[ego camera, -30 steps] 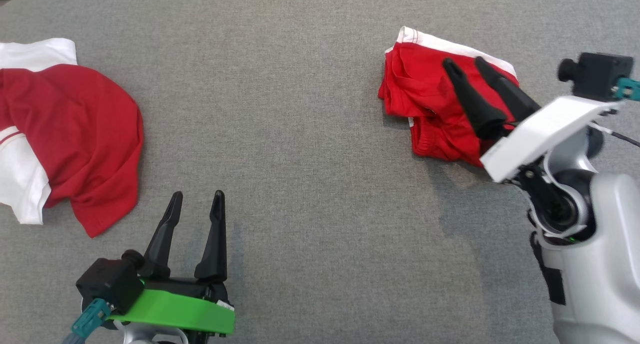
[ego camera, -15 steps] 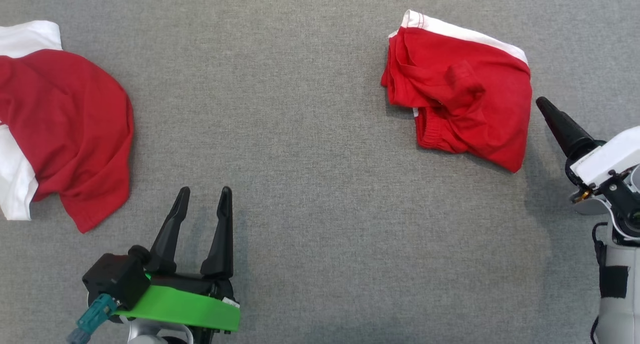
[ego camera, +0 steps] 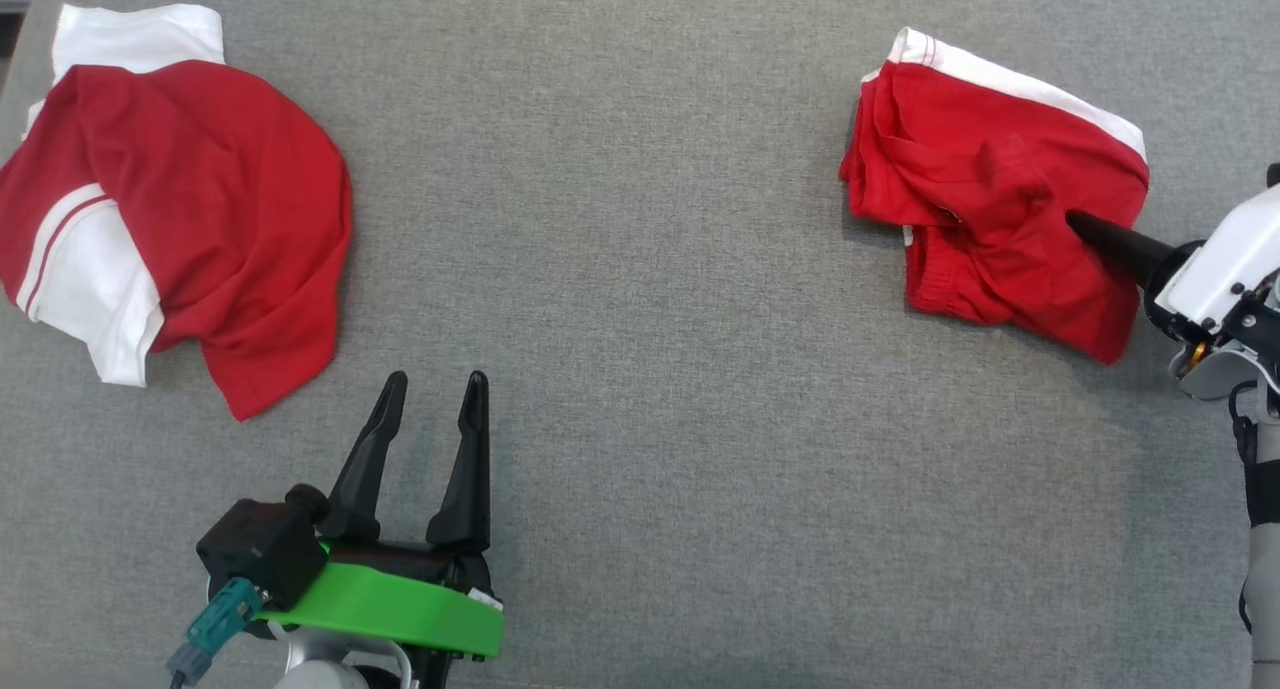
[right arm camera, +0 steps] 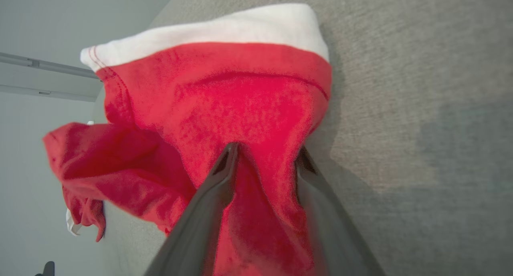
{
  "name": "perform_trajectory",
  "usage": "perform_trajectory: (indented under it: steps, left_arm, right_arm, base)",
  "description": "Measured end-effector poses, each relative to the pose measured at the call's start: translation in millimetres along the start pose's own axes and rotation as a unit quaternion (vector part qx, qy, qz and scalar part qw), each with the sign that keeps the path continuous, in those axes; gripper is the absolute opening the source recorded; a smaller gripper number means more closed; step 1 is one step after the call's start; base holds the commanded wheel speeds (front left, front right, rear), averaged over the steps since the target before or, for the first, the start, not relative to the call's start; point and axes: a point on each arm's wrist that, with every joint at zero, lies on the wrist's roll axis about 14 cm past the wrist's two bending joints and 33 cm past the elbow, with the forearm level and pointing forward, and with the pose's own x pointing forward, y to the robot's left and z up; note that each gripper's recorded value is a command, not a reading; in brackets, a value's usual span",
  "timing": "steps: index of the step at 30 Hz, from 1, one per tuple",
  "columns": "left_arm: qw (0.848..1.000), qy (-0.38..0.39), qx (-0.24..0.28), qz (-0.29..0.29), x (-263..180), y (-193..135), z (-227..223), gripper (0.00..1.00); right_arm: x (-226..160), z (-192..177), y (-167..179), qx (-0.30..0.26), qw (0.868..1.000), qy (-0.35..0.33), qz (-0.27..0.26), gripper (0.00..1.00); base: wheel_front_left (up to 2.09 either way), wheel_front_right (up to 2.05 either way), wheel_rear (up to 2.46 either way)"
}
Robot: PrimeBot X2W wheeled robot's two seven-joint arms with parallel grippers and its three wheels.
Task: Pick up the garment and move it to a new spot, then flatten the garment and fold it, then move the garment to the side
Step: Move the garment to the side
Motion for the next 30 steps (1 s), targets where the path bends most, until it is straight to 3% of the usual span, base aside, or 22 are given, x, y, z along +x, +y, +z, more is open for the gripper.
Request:
perform_trajectory:
  steps: [4, 10, 14, 18, 23, 30]
  left_arm:
    - [1.0, -0.014, -0.008, 0.006, -6, 1, 6, 1.0]
    - [0.999, -0.032, -0.015, 0.012, -16, 1, 14, 1.0]
    - [0.999, -0.043, -0.017, 0.015, -20, 2, 19, 1.0]
    - [0.999, -0.041, -0.017, 0.017, -17, 5, 18, 1.0]
    - [0.999, -0.039, -0.01, 0.028, -11, 14, 16, 1.0]
    - [0.999, -0.031, 0.003, 0.02, 5, 16, 11, 1.0]
  right_arm:
    - [-4, 10, 43, -0.071, 0.997, 0.002, 0.043, 0.0]
    - [-21, 6, 120, -0.171, 0.977, 0.009, 0.123, 0.0]
    - [-28, 3, 132, -0.19, 0.972, 0.017, 0.135, 0.0]
    - [-25, 13, 103, -0.17, 0.981, 0.016, 0.096, 0.0]
    - [-24, 32, 31, -0.127, 0.992, 0.007, -0.003, 0.0]
    - [-47, 55, -67, -0.065, 0.988, -0.03, -0.136, 0.0]
  base:
    - [0.0, 0.0, 0.0]
    - [0.0, 0.0, 0.0]
    - [0.0, 0.0, 0.0]
    - [0.0, 0.0, 0.0]
    - [0.0, 0.0, 0.0]
    - [0.0, 0.0, 0.0]
